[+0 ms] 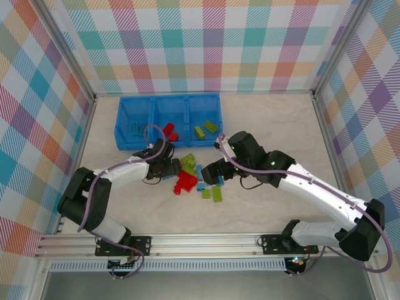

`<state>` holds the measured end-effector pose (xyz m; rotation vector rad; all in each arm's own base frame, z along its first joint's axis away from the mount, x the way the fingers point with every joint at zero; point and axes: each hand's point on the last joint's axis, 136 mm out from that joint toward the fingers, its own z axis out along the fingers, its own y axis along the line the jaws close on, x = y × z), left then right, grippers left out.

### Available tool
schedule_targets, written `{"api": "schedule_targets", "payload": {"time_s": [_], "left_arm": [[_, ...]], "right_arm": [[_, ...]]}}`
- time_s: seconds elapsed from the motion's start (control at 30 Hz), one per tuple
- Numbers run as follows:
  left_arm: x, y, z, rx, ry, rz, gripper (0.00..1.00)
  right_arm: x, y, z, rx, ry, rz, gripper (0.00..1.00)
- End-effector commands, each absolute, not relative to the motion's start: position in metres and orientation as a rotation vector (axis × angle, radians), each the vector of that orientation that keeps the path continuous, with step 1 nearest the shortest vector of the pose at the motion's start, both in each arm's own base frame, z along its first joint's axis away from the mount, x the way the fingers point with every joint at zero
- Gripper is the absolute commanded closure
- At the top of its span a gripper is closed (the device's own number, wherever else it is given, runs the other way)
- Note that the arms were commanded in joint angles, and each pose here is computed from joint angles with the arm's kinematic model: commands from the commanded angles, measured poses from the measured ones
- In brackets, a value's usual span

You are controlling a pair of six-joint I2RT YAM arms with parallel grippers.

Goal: Sort the legos into containers by color

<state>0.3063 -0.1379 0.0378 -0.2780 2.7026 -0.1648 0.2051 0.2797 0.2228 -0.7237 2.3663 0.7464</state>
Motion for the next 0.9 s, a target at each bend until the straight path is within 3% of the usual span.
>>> {"api": "schedule_targets", "payload": {"time_s": [0.0, 0.13, 0.6, 0.7, 0.87], "left_arm": [[0.304, -0.145, 0.034, -0.285, 2.711, -0.206, 0.09], [0.295, -0.144, 0.03, -0.284, 2.736, -0.209, 0.11], [0.282, -0.127, 0.038, -0.275, 2.716, -0.14, 0.44], [0.287, -0.128, 0.058, -0.279, 2.666, -0.172, 0.46], [0.316, -0.101, 0.135, -0.363, 2.435, -0.154, 0.49]], "right_arm": [[0.206, 0.283, 0.228, -0.727, 2.357, 0.773, 0.0], [0.206, 0.284, 0.226, -0.722, 2.363, 0.774, 0.0], [0.193, 0.291, 0.211, -0.766, 2.445, 0.844, 0.0], [0.177, 0.296, 0.194, -0.825, 2.557, 0.89, 0.0], [0.18, 0.298, 0.185, -0.789, 2.594, 0.872, 0.0]]}}
